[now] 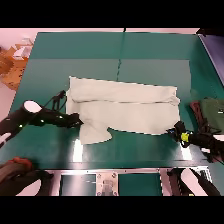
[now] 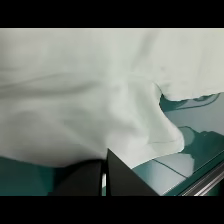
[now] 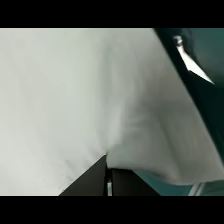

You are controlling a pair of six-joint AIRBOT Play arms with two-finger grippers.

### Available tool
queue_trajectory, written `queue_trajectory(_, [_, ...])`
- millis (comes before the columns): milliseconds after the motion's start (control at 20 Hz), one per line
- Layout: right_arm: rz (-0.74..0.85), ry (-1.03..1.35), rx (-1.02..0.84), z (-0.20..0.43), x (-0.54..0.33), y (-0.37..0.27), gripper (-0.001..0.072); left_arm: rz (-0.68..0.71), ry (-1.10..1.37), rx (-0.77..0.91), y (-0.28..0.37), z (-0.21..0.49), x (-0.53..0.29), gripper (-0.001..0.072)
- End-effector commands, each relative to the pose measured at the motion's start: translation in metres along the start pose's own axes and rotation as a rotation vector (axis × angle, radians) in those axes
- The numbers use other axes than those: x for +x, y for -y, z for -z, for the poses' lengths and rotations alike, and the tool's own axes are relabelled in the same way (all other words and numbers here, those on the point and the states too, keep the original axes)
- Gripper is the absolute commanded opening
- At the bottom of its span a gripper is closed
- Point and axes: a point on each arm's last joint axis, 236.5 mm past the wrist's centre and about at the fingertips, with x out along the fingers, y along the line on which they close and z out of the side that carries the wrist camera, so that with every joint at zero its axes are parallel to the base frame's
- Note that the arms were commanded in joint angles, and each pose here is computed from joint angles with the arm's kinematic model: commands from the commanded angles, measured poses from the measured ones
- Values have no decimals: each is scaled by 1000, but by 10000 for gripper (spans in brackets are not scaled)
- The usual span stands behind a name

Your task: Fold the shirts.

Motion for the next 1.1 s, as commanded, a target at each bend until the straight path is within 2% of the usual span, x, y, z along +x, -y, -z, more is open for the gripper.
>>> queue_trajectory(0, [67,-53,-76,-1,-26,-9,13,-184,30,84,-9,8,-53,16])
queue_trajectory(150, [136,-84,-106,-5,-48,-10,13,-211,-4,124,-4,33,-75,16])
queue_trajectory(500, [126,-128,-127,1,-59,-21,13,-105,-53,96,22,47,-74,17])
queue_trajectory(750, [66,-65,-203,-27,-74,-70,13,-113,149,193,48,-18,-105,16])
queue_trajectory(1050, [-46,-26,-288,-74,-54,-152,14,-151,194,258,53,-101,-104,17])
